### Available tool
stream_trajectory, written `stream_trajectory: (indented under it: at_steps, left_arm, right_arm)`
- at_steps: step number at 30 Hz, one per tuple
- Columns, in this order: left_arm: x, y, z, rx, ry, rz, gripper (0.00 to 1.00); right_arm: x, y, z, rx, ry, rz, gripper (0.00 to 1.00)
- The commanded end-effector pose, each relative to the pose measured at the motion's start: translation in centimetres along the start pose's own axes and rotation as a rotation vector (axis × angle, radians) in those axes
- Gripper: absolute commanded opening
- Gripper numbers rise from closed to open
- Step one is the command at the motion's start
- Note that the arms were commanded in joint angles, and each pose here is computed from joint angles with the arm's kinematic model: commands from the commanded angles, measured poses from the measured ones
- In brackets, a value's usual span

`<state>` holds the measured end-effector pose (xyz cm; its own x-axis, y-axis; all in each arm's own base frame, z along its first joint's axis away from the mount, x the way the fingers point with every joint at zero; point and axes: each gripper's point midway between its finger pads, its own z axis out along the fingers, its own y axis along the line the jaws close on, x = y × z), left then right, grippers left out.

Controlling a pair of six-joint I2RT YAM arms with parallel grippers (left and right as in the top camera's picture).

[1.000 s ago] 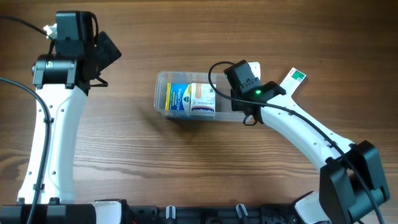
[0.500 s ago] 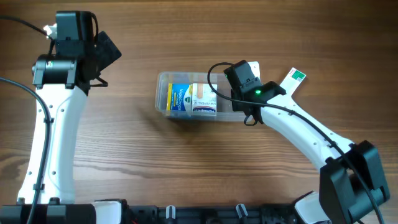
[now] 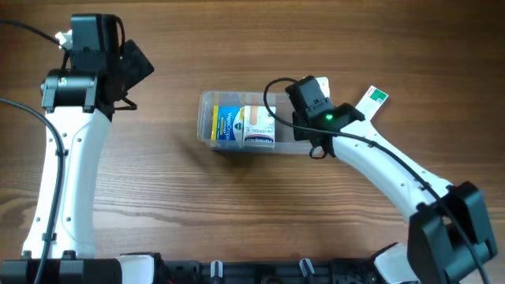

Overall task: Pack container
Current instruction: 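Lower the bottle into the container, open and withdraw the right gripper, then grasp the dark green Zam-Buk tin with the right gripper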

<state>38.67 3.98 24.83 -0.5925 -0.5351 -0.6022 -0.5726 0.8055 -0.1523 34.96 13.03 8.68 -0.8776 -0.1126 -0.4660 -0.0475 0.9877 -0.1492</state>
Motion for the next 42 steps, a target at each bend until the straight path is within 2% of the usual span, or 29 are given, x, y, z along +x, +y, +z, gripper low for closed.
stream_trajectory:
  at_steps: [1,8,9,10,14,20,27,29,33,36,40,42]
  left_arm:
    - [-0.4,0.3,0.0,-0.015,-0.013,-0.004,1.00]
    - [-0.4,0.3,0.0,-0.015,-0.013,-0.004,1.00]
    - [-0.4,0.3,0.0,-0.015,-0.013,-0.004,1.00]
    - [-0.4,0.3,0.0,-0.015,-0.013,-0.004,1.00]
    - [-0.4,0.3,0.0,-0.014,-0.014,-0.004,1.00]
    - [-0.4,0.3,0.0,-0.015,-0.013,-0.004,1.00]
    - [-0.4,0.3,0.0,-0.015,-0.013,-0.004,1.00]
    - [-0.4,0.3,0.0,-0.015,-0.013,-0.004,1.00]
    - [-0.4,0.3,0.0,-0.015,-0.013,-0.004,1.00]
    - [-0.4,0.3,0.0,-0.015,-0.013,-0.004,1.00]
    - [-0.4,0.3,0.0,-0.015,-0.013,-0.004,1.00]
    - [-0.4,0.3,0.0,-0.015,-0.013,-0.004,1.00]
  right_arm:
    - [-2.7,0.4,-3.1,-0.059,-0.098,0.049,0.50]
    - [-4.8,-1.4,-7.4,-0.057,-0.227,0.097,0.56]
    - [-5.2,-2.6,-8.7,-0.022,-0.269,0.129,0.66]
    - [-5.2,-3.4,-9.3,0.001,-0.283,0.167,0.71]
    - [-3.9,-7.1,-11.3,0.092,-0.295,0.351,0.74]
    - [-0.3,-12.7,-12.1,0.190,-0.197,0.573,0.82]
    - [3.8,-15.5,-9.2,0.197,0.021,0.742,0.84]
    - [3.9,-15.7,-8.0,0.182,0.051,0.729,0.85]
    - [4.3,-15.9,-6.0,0.202,0.122,0.588,0.99]
    - [4.8,-15.6,-4.6,0.206,0.181,0.503,1.00]
    - [4.3,-13.6,-2.5,0.085,0.225,0.298,1.00]
    - [3.9,-12.7,-2.1,0.033,0.221,0.277,1.00]
